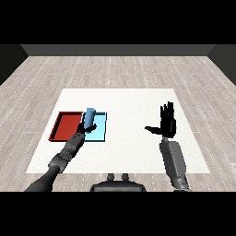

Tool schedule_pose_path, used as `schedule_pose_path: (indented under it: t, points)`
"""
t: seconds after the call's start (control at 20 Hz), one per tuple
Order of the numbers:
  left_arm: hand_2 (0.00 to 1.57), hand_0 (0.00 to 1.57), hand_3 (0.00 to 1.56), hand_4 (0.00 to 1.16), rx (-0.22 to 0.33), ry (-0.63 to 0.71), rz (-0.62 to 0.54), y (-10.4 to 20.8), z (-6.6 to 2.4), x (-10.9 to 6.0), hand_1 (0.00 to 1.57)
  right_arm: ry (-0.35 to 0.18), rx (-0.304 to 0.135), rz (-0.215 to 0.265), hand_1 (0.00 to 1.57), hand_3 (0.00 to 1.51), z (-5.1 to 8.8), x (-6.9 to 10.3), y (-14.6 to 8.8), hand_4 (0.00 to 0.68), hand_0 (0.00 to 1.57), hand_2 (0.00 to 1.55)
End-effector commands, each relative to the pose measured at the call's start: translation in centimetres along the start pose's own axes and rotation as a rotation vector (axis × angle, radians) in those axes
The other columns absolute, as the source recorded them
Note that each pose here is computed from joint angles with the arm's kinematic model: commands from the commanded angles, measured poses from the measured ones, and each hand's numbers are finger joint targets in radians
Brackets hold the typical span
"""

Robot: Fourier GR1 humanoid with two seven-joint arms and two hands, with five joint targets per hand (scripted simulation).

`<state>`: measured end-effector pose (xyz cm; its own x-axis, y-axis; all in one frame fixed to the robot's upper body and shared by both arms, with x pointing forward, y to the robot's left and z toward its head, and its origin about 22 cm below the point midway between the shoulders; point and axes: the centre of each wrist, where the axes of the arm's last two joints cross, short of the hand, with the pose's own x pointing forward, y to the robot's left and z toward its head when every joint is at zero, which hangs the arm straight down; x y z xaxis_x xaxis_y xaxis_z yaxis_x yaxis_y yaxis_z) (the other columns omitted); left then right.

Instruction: Pick the blue can and put it in the blue box

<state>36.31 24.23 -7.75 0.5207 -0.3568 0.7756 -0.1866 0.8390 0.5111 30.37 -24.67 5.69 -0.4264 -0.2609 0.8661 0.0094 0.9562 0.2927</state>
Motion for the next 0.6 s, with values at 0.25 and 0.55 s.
schedule_pose_path:
  t: [0.25, 0.55]
  points:
    - [0.00, 0.00, 0.00, 0.10, 0.032, 0.045, -0.179, 0.3, 0.14, -1.6, 0.00, 0.000, 0.014, -0.009, 0.00, 0.00, 0.0, 0.0, 0.4, 0.000, 0.00, 0.00]
    - [0.00, 0.00, 0.00, 0.00, 0.142, -0.057, -0.027, -0.5, 0.16, 0.1, 0.00, -0.023, 0.015, -0.053, 0.00, 0.00, -0.2, -0.2, -0.7, 0.000, 0.00, 0.00]
